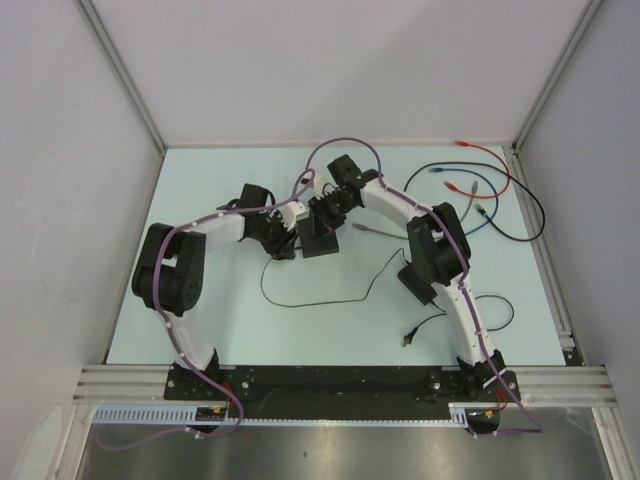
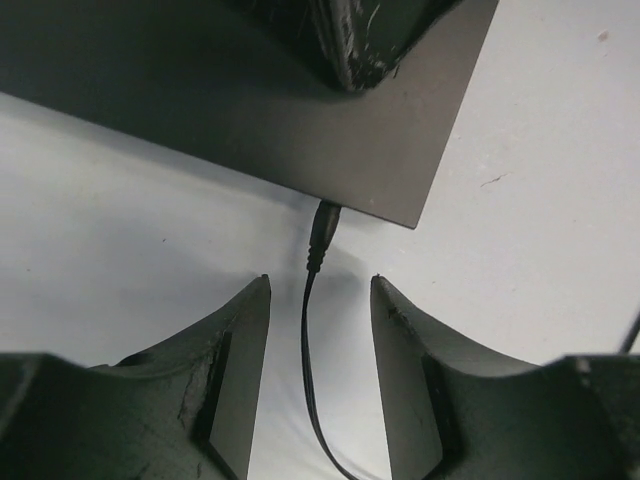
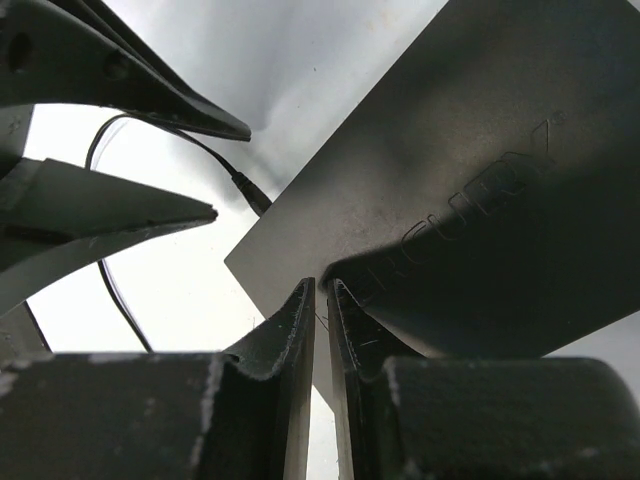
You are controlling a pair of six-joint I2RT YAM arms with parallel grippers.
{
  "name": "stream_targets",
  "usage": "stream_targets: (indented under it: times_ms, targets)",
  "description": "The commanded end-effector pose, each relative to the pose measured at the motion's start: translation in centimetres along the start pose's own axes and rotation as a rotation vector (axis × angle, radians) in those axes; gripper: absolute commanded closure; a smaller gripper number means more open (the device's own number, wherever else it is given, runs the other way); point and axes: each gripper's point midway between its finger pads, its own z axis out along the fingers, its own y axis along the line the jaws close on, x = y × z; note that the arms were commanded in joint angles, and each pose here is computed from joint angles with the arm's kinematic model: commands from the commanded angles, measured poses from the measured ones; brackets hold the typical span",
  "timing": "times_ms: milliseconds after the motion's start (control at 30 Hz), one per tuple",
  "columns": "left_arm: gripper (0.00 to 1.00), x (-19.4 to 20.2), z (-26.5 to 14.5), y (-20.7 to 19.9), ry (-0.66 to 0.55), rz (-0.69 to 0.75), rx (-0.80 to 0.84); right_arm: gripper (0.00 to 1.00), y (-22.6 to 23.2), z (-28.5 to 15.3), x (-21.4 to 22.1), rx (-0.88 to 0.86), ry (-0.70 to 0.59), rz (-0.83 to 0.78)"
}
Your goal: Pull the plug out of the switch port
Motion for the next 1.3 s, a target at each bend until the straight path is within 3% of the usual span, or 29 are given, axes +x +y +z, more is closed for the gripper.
stream_targets:
  times_ms: [0,467,567,733,867,933,967,1267]
  targets:
    - [0.5,-1.4,-0.8,1.2,-0.058,0.118,-0.064,0.85,-1.1,1.5,3.9,0.038,0.109,0.025]
    - [0.56,-1.2,-0.1,-0.1,-0.023,0.195,-0.058,0.84,-1.4,1.9,4.1,0.051,0.114,0.026]
    - [0.67,-1.2,-0.1,-0.4,-0.018,0.212,-0.052,0.84,-1.4,1.9,4.3,0.051,0.12,0.027]
    - [0.73,-1.3,0.1,-0.2,-0.01,0.211,-0.064,0.84,-1.4,2.0,4.4,0.054,0.121,0.025]
    - [0.7,-1.3,0.1,-0.2,-0.009,0.215,-0.064,0.84,-1.5,1.9,4.5,0.061,0.126,0.026]
    - [0.57,-1.2,0.2,-0.3,-0.001,0.219,-0.06,0.84,-1.5,2.0,4.6,0.061,0.128,0.026]
    - [0.56,-1.2,0.2,-0.3,0.001,0.224,-0.064,0.84,-1.5,1.9,4.6,0.061,0.127,0.027]
    - [0.64,-1.4,0.8,-0.5,0.039,0.258,-0.087,0.84,-1.8,2.1,4.9,0.053,0.131,0.054]
